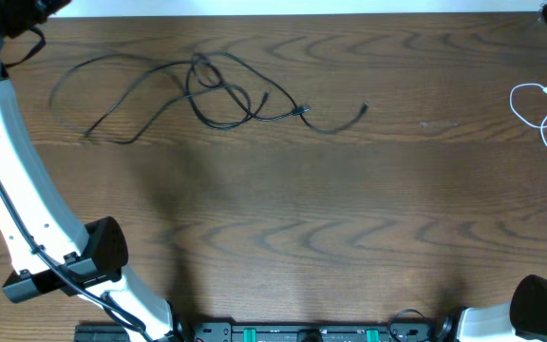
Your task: Untangle cables
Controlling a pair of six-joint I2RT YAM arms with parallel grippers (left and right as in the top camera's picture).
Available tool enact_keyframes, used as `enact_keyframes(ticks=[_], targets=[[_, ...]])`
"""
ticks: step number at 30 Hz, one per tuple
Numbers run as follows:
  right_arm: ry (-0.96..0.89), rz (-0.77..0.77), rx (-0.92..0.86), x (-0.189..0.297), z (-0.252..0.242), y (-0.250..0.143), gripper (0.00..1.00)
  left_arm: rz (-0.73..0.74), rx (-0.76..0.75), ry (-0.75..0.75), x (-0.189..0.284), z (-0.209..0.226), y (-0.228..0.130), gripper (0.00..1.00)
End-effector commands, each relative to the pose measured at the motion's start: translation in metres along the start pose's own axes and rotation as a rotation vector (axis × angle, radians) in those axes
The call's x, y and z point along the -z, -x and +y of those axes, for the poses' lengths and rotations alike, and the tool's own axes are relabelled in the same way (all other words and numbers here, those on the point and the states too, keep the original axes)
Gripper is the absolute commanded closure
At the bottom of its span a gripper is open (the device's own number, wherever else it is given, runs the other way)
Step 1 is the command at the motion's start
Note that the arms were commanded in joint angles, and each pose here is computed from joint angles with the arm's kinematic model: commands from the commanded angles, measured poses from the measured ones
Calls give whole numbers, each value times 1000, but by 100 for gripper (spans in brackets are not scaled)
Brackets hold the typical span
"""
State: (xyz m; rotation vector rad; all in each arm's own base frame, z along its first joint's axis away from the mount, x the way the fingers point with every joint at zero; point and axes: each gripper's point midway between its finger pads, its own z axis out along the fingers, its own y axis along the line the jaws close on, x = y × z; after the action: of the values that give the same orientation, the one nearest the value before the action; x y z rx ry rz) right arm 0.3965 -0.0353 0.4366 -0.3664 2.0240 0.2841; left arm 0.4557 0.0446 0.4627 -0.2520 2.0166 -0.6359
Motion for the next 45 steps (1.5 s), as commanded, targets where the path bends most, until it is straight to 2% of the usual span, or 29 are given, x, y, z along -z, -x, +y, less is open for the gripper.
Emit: enact_keyframes(ticks=[1, 3, 5, 6, 10, 11, 13, 14, 16, 19, 25, 29, 31, 33, 39, 45], targets=[[64, -10, 0, -2, 19, 4, 99, 66, -49, -216, 0, -54, -16, 92], [87, -5, 8, -6, 28, 5, 99, 90, -65, -258, -4, -71, -24, 90], [106, 1, 19, -10, 37, 5, 99, 105, -80, -285, -7, -84, -30, 83], [112, 6, 24, -12, 41, 5, 99, 113, -90, -300, -9, -92, -33, 76], [143, 27, 39, -20, 57, 3, 99, 114, -114, -287, -16, -101, -39, 66], [148, 32, 43, -21, 61, 3, 92, 109, -113, -250, -19, -96, -39, 66], [165, 41, 52, -24, 69, 2, 67, 106, -127, -146, -24, -80, -41, 66], [175, 42, 57, -25, 74, 2, 59, 108, -142, -67, -25, -65, -43, 66], [196, 43, 69, -28, 83, 3, 44, 130, -155, 78, -25, -39, -50, 66], [221, 43, 87, -31, 95, 5, 34, 212, -196, 277, -24, -1, -69, 66], [252, 45, 103, -34, 108, 5, 32, 371, -255, 420, -34, 32, -104, 67], [265, 48, 108, -34, 114, 5, 32, 486, -263, 525, -61, 67, -137, 69], [264, 49, 107, -34, 114, 5, 32, 530, -253, 532, -72, 78, -152, 77], [265, 49, 107, -34, 114, 5, 32, 563, -245, 537, -81, 88, -165, 80], [265, 49, 107, -34, 114, 5, 31, 630, -232, 544, -106, 114, -201, 78], [266, 53, 104, -34, 114, 4, 31, 672, -293, 491, -131, 134, -233, 73]])
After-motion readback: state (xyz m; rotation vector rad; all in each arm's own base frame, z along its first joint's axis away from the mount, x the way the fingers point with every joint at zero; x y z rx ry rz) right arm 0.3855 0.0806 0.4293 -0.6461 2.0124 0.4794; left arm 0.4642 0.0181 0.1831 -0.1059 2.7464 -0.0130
